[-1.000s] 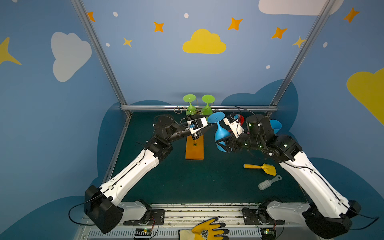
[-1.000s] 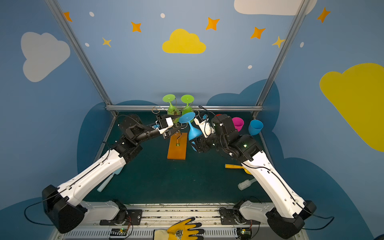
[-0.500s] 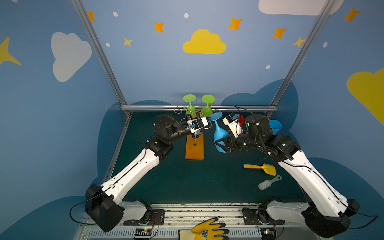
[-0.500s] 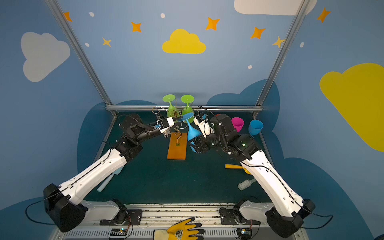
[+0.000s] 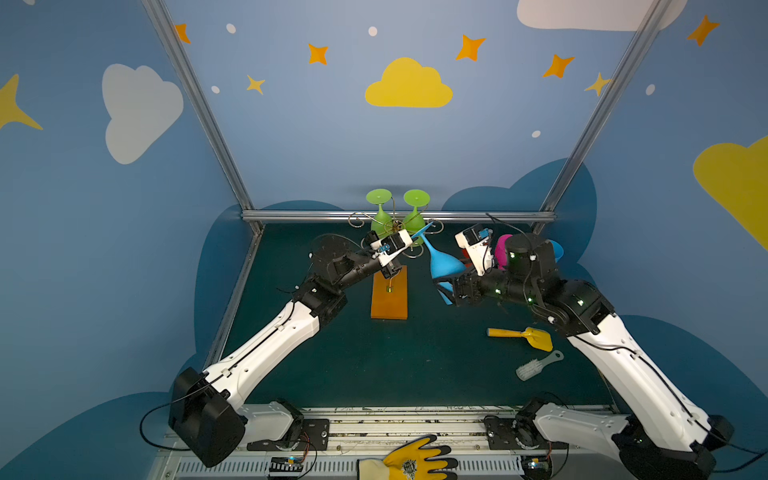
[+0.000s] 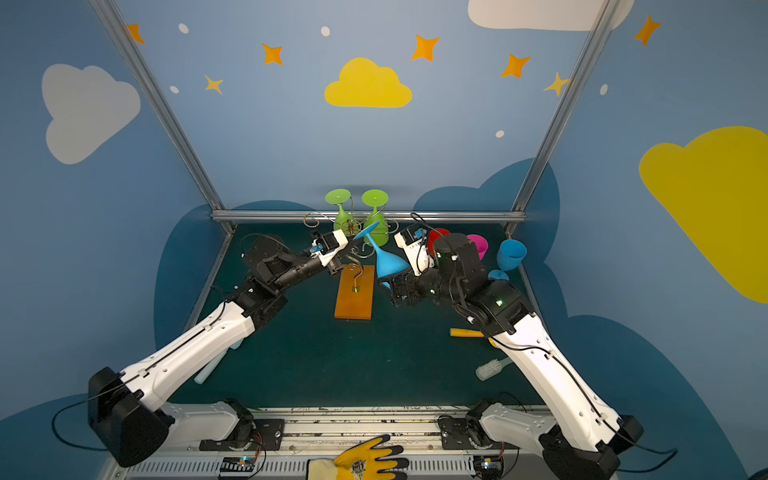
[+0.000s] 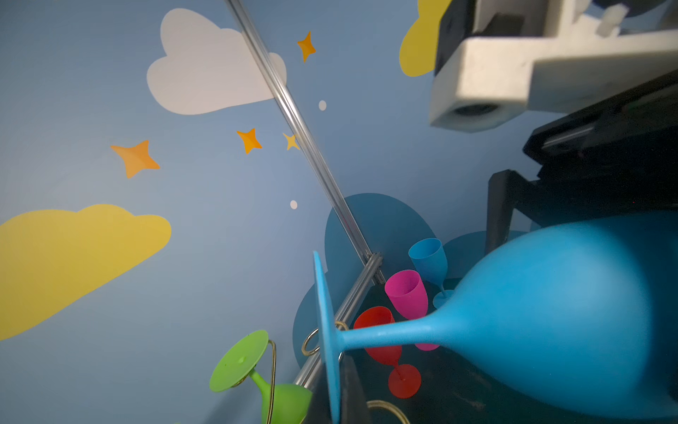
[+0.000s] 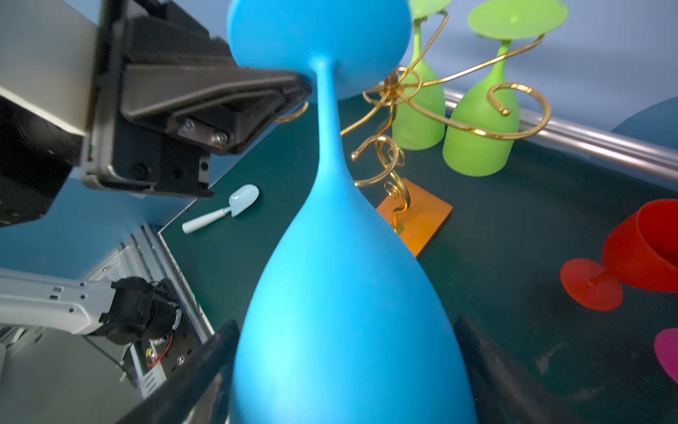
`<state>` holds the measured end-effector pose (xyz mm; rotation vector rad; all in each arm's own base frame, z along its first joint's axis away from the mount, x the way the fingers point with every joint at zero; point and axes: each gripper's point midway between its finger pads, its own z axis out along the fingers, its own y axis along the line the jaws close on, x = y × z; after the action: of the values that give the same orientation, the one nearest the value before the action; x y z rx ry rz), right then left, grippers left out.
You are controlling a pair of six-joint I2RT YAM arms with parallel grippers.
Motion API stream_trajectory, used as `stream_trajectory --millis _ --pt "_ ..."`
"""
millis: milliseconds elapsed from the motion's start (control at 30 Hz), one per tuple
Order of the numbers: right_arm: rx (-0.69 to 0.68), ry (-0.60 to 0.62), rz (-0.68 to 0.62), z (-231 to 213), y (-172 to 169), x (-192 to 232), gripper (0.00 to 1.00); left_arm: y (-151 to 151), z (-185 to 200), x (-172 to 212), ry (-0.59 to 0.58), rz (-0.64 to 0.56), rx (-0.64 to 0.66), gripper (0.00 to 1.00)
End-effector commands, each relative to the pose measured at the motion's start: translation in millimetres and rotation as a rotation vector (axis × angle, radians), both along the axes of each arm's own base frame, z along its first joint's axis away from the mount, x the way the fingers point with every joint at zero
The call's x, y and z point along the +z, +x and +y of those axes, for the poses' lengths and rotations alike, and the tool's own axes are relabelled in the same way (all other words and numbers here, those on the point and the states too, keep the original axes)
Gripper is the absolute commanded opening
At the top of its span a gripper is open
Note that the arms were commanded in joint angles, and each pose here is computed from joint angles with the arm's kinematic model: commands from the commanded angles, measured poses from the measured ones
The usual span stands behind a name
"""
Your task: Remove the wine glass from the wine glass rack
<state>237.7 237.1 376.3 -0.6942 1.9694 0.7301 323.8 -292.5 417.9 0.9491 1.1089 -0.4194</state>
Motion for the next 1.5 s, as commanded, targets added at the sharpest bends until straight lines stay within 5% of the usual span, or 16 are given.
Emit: stream_trajectory --millis 0,433,633,1233,1467 --pt "-0.01 0.109 -0.077 -3 2 27 0.89 7 22 28 -0.146 0.054 0.113 0.03" --pt "-0.092 0.303 -0.219 -55 -16 68 0.87 26 61 20 -0.336 0.355 0.203 0.03" --pt "-0.162 0.31 -0.166 -64 -2 61 0.79 24 65 18 -0.363 0.384 0.179 0.03" --pt "-0.07 0.403 -0.123 -24 44 70 0.59 20 59 15 -0.363 0.411 0.13 0.03" --pt "-0.021 0.431 -0.099 -9 55 70 0.34 19 55 10 -0.355 0.439 0.11 0.03"
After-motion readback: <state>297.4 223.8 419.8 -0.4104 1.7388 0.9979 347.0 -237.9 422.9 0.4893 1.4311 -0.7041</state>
